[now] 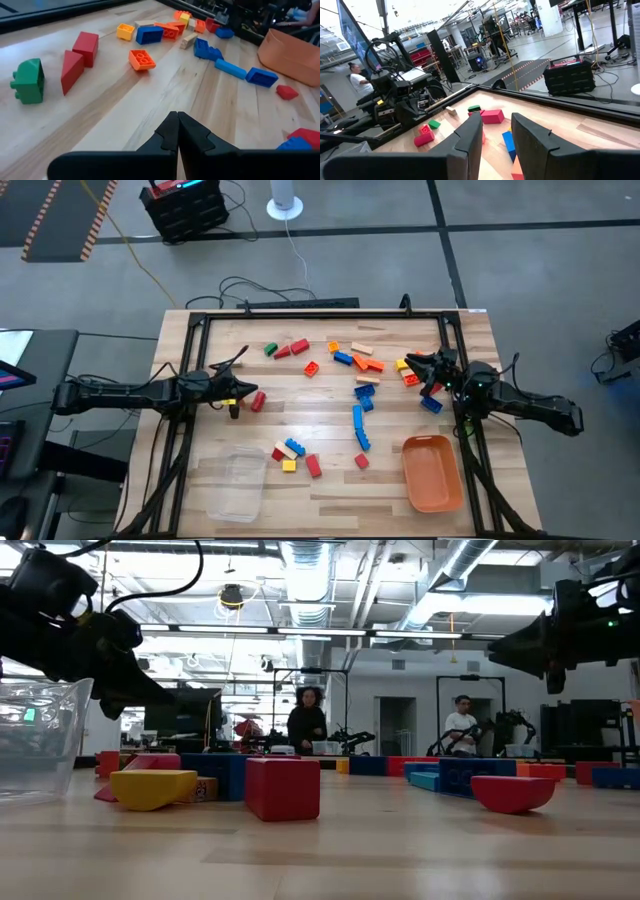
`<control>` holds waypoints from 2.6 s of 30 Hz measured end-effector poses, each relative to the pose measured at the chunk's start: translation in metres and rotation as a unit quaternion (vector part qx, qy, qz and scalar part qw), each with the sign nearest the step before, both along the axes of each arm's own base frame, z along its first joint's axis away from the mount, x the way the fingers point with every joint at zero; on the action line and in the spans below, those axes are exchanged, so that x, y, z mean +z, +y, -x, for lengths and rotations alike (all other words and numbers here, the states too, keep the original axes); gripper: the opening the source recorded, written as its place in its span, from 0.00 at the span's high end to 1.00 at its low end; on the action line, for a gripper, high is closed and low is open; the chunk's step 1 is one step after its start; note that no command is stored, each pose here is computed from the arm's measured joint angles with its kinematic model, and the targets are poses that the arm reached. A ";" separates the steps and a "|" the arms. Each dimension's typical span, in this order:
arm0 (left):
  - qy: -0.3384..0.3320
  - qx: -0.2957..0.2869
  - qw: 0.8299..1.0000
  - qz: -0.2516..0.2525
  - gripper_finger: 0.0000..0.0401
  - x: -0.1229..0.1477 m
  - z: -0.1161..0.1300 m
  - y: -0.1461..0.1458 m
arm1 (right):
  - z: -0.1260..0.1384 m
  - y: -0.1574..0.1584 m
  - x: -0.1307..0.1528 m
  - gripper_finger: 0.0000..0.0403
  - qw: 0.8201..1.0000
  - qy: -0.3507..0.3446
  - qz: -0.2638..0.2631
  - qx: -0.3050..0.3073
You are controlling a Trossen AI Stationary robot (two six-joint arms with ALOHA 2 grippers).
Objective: Sort blocks by size
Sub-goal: Put the large orange game piece into the orange bin
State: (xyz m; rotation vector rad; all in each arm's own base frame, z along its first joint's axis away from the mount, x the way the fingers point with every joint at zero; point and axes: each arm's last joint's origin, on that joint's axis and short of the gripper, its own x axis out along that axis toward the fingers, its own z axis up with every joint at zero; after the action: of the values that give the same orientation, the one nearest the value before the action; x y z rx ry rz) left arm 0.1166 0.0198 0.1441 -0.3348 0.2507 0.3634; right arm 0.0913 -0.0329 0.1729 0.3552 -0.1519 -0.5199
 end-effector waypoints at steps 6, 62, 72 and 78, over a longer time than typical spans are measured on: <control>0.003 0.004 0.999 -0.043 1.00 0.002 0.000 0.001 | 0.001 -0.003 0.000 0.67 0.999 -0.013 -0.023 -0.020; 0.011 0.085 0.961 -0.264 0.66 0.063 -0.002 0.009 | -0.178 -0.095 0.026 0.29 0.708 0.689 -0.089 0.125; 0.028 0.082 0.963 -0.255 0.64 0.073 -0.001 0.009 | -0.178 -0.107 0.020 0.29 0.738 0.654 -0.092 0.137; 0.035 0.080 0.962 -0.257 0.64 0.072 0.000 0.009 | -0.173 -0.104 0.003 0.29 0.747 0.640 -0.100 0.148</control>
State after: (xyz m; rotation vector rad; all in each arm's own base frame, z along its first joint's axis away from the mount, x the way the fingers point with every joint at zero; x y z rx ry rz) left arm 0.1170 0.0289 0.2163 0.1716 0.1904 0.5845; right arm 0.2643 -0.1372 0.1761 0.1574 1.3045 -0.3669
